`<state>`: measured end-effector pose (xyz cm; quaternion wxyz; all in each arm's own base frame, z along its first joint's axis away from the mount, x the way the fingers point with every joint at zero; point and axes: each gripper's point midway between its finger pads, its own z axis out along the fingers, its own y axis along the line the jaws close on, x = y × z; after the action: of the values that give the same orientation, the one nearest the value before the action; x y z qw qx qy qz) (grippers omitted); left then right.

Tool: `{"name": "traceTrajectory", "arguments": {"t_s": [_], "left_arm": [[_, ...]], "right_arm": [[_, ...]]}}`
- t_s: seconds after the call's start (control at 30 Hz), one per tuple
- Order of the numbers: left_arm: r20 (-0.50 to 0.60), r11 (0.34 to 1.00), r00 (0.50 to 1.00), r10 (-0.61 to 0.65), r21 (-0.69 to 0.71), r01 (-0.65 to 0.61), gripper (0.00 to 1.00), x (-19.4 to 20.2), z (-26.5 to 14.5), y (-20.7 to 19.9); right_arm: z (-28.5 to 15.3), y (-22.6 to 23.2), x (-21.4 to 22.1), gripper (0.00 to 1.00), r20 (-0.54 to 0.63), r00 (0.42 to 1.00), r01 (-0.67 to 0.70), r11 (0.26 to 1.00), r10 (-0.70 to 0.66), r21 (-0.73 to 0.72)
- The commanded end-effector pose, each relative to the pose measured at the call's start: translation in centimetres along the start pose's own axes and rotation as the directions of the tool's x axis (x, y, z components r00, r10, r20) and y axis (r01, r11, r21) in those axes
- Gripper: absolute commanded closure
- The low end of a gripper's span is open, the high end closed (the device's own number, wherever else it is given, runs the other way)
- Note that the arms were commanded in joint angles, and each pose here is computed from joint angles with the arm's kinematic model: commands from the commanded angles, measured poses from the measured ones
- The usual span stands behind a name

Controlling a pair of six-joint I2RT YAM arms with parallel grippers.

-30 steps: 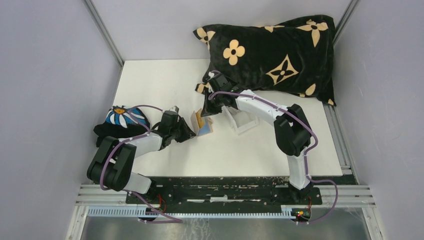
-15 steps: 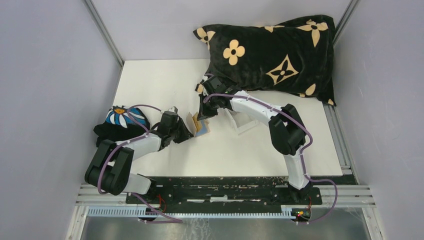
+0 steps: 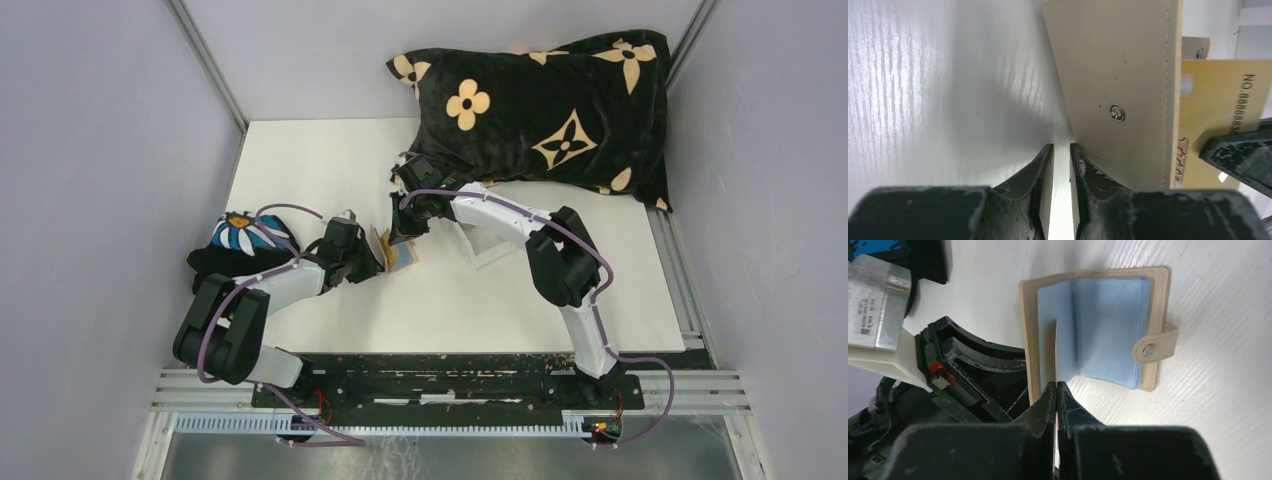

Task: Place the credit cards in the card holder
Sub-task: Open the card holder at the center of the board.

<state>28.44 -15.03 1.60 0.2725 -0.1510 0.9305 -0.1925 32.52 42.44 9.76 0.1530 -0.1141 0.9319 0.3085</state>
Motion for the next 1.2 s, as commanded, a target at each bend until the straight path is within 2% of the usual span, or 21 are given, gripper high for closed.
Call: {"name": "traceTrajectory", "arguments": {"t_s": [0.0, 0.47, 1.17], "left_arm": [[-0.085, 0.981, 0.996, 0.027, -0.188, -0.042, 0.74, 2.7, -0.3, 4.6], [-0.139, 0.975, 0.987, -0.075, -0.219, 0.043, 0.75, 5.0, -2.1, 5.3], [-0.075, 0.965, 0.988, -0.137, -0.233, 0.116, 0.67, 4.0, -5.4, 4.9]], "right_arm": [[0.0, 1.6, -0.6, 0.99, 0.010, 0.999, 0.039, 0.998, -0.038, -0.042], [1.4, 3.1, -0.3, 0.99, 0.006, 0.995, 0.103, 0.994, -0.102, -0.048], [2.5, 5.0, -0.1, 0.99, 0.004, 0.988, 0.151, 0.985, -0.151, -0.081]]}}
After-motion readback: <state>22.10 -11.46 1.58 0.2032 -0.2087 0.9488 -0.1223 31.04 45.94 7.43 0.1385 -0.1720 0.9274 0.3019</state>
